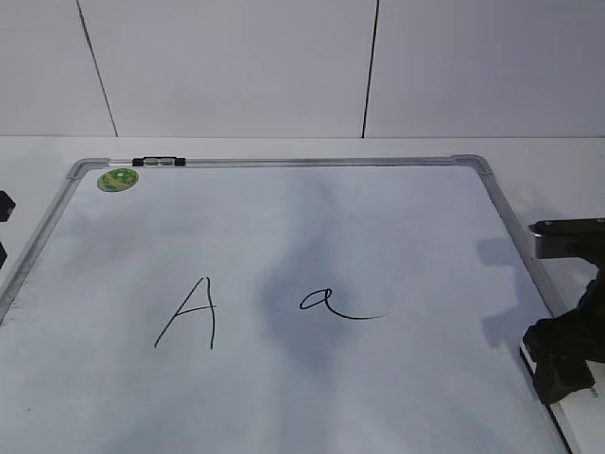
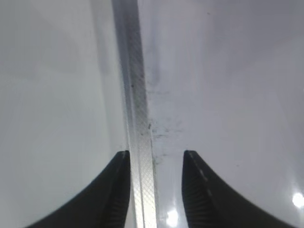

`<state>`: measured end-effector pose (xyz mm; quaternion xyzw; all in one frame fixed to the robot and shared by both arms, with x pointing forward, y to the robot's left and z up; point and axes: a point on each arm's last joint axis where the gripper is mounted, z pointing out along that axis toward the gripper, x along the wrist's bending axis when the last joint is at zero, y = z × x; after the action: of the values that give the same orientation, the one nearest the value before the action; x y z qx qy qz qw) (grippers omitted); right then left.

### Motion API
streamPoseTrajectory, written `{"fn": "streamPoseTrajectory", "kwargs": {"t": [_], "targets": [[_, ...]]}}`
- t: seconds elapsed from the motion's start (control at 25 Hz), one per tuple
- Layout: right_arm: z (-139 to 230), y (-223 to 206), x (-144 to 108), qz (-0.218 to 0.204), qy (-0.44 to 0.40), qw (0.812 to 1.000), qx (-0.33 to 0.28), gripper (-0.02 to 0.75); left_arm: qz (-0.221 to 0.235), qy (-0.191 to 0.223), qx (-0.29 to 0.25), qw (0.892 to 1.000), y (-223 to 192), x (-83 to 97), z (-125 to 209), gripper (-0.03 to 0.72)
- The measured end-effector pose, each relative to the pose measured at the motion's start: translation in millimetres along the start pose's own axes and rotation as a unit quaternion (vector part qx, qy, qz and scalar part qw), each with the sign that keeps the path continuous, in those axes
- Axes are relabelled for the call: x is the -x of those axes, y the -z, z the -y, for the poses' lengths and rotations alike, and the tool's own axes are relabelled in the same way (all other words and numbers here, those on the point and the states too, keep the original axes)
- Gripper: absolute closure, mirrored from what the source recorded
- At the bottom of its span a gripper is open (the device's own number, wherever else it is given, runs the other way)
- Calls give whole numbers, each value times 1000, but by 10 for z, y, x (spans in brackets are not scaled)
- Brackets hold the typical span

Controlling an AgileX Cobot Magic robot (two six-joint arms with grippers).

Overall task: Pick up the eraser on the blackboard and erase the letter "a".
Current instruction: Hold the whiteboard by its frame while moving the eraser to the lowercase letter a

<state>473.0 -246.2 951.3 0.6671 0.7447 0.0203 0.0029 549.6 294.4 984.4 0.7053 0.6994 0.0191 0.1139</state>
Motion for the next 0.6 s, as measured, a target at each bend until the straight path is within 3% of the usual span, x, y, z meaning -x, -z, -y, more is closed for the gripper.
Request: {"fn": "streamPoseTrajectory", "kwargs": {"t": [0.6], "targets": [[-2, 0, 0, 0, 0, 1000, 1, 152, 7, 4, -16, 1000, -432, -151, -311, 529]]}}
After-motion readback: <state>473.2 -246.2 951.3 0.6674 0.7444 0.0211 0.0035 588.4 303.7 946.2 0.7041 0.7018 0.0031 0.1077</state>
